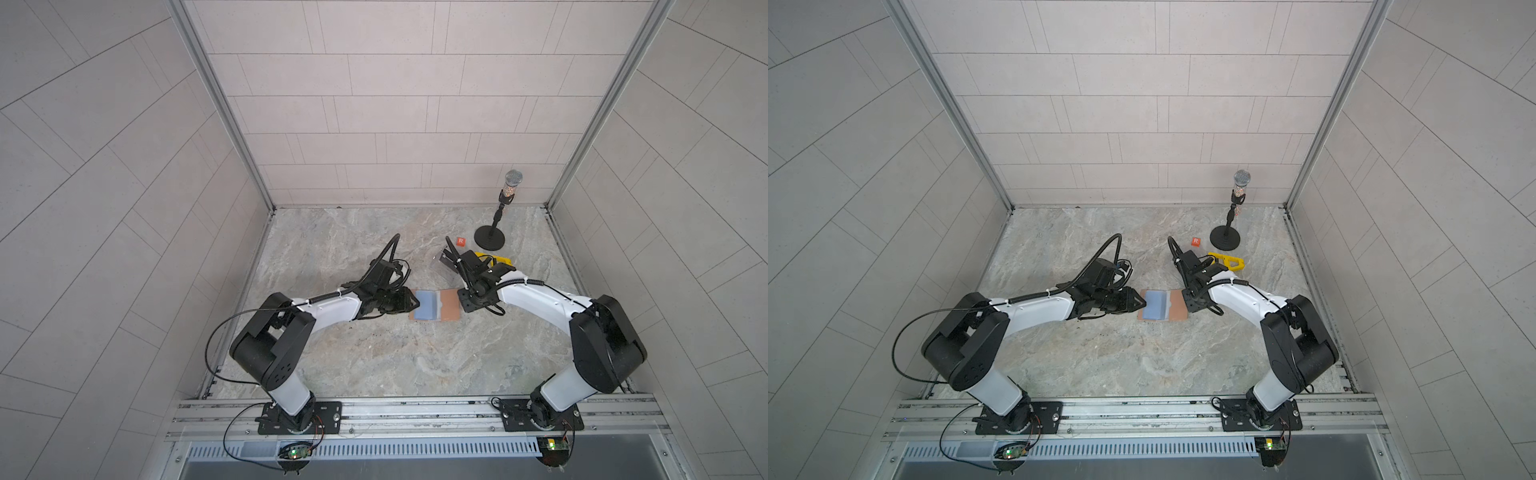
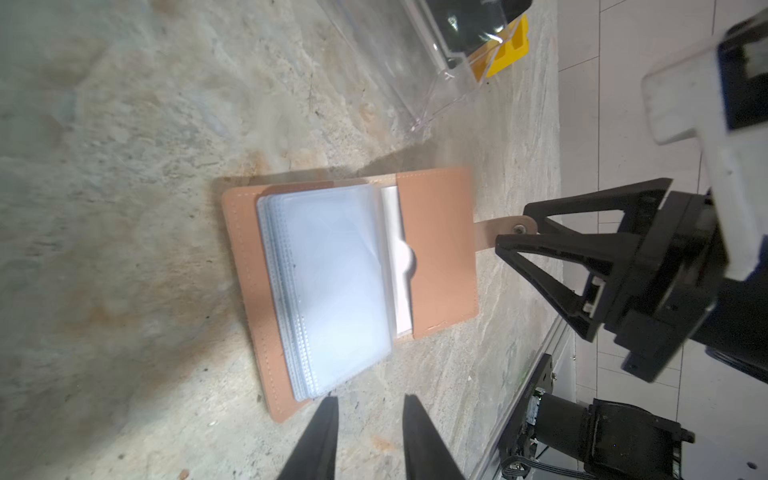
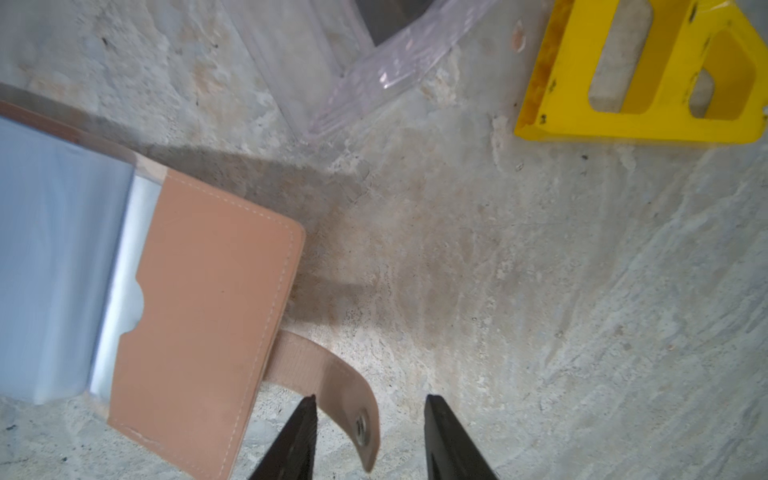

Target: Put the credit cards into the card holder

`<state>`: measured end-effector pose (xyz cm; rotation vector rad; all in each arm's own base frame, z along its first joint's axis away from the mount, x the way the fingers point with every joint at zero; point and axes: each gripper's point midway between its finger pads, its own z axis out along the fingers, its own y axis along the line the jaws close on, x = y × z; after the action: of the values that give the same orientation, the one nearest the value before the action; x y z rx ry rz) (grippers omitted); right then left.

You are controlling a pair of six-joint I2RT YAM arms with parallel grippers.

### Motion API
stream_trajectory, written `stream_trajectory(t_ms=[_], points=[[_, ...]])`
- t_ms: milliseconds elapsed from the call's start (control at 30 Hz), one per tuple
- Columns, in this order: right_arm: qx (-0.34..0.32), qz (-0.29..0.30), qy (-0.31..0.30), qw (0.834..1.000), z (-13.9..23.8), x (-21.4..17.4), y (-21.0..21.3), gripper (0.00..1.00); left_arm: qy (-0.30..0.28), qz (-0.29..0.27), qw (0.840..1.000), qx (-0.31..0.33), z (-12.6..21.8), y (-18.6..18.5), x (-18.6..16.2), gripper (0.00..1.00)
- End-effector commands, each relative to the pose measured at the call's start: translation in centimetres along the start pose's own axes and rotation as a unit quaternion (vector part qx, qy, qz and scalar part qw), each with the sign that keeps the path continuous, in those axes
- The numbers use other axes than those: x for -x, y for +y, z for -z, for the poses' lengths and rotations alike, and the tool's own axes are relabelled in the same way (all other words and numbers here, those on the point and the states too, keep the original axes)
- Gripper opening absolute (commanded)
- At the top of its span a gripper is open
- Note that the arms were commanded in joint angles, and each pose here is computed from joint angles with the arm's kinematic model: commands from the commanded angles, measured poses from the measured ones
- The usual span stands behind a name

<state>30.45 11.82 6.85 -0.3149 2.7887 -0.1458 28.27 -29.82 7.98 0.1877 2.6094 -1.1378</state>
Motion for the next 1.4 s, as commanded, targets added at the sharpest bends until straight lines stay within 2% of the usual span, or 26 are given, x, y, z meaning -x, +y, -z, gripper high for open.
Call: stream_trajectory(t_ms=[0, 133, 367, 533, 767, 933, 1133, 1367], points=[[0.017, -0.017, -0.007, 1.000, 1.1, 0.1, -0.4, 0.51, -0.008, -0.010, 1.000, -0.005, 1.0, -1.4, 0.9, 0.34], [0.051, -0.036, -0.018, 0.998, 1.7, 0.3, -0.5, 0.57, -0.012, -0.011, 1.000, -0.010, 1.5, -2.3, 1.4, 0.34], [0.132, -0.056, -0.066, 0.987, 4.3, 1.6, -0.2, 0.58, -0.029, -0.020, 0.999, 0.002, 3.5, -3.7, 2.5, 0.38], [0.142, -0.042, -0.102, 0.984, 5.9, 2.9, -0.6, 0.59, -0.044, -0.024, 0.998, 0.030, 4.5, -4.1, 3.9, 0.41], [0.150, -0.025, -0.140, 0.979, 7.8, 5.9, -1.5, 0.62, -0.051, -0.009, 0.996, 0.076, 4.1, -3.6, 6.2, 0.48], [0.157, -0.005, -0.127, 0.979, 7.3, 7.6, -1.9, 0.63, -0.045, 0.009, 0.996, 0.079, 2.4, -3.4, 7.9, 0.52], [0.173, 0.038, -0.115, 0.977, 5.8, 10.2, -1.4, 0.72, -0.025, 0.017, 0.997, 0.068, -0.1, -3.7, 9.5, 0.54], [0.142, 0.048, -0.095, 0.984, 3.7, 13.6, -2.6, 0.76, -0.016, 0.017, 0.998, 0.059, -1.3, -3.4, 10.8, 0.56]])
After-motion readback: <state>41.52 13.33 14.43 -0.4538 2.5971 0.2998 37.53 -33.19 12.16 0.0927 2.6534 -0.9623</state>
